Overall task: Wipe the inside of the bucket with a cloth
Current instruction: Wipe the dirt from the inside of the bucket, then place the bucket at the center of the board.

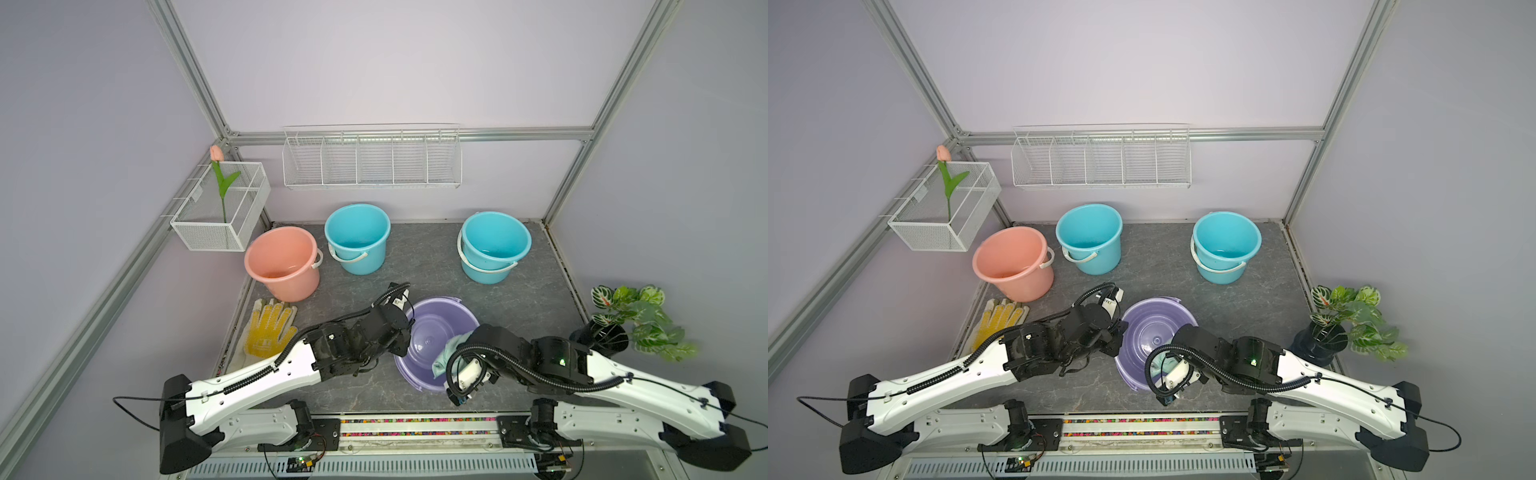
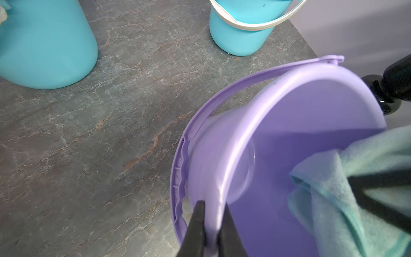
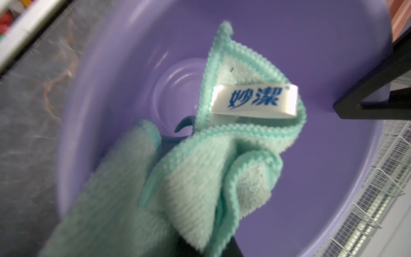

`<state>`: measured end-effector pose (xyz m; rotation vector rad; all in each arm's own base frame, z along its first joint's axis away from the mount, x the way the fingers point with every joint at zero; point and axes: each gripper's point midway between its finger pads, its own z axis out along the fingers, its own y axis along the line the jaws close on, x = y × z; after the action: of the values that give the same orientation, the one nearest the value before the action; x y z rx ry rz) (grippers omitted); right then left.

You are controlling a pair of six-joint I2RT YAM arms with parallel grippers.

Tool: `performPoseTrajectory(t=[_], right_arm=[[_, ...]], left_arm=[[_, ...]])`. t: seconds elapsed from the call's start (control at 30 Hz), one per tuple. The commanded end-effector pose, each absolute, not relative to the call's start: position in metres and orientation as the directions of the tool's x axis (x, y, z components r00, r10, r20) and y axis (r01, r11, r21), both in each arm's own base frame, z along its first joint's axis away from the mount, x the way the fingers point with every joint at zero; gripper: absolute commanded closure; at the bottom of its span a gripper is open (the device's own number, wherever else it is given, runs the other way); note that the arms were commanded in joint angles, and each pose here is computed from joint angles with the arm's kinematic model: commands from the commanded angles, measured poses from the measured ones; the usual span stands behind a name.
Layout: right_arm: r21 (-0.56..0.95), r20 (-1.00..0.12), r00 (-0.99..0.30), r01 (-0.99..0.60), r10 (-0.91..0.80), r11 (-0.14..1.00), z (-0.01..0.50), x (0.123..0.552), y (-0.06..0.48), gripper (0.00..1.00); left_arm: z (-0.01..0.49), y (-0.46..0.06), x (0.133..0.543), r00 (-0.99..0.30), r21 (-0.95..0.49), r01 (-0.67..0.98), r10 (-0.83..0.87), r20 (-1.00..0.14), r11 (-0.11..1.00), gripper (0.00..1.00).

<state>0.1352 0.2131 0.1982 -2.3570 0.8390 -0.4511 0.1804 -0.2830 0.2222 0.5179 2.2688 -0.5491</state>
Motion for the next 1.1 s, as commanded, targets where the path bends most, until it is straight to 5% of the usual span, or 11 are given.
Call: performPoseTrajectory(t=[0.0,0.27,0.43,0.7,1.07], right_arm=[[-0.514,-0.123,0.701,-0.65,-0.702,-0.56,0.178,0.095,0.21,0.93],[-0.474,-0.609,0.506,-0.849,-0.61,-0.231,0.197,0.078,0.302,0.93],[-0.436,-0.792,0.32,-0.893,-0.52,0.114,0.232,0.115,0.343,0.93],[-0.346,-0.872,-0.076,-0.602,-0.484,0.719,0.284,0.206,0.293,0.91],[-0.227,-0.954,-0.147,-0.223,-0.263,0.948,0.352,0.239,0.162,0.88]], left_arm=[[0.238,-0.281,0.19,-0.651,-0.293,0.455,0.089,-0.754,0.841,1.0],[0.24,-0.286,0.196,-0.69,-0.363,0.406,0.021,-0.724,0.839,1.0],[0.237,-0.288,0.209,-0.733,-0.408,0.353,-0.022,-0.68,0.842,1.0],[0.227,-0.269,0.244,-0.778,-0.462,0.198,-0.149,-0.611,0.865,1.0],[0.218,-0.27,0.323,-0.812,-0.468,0.073,-0.22,-0.541,0.881,1.0]])
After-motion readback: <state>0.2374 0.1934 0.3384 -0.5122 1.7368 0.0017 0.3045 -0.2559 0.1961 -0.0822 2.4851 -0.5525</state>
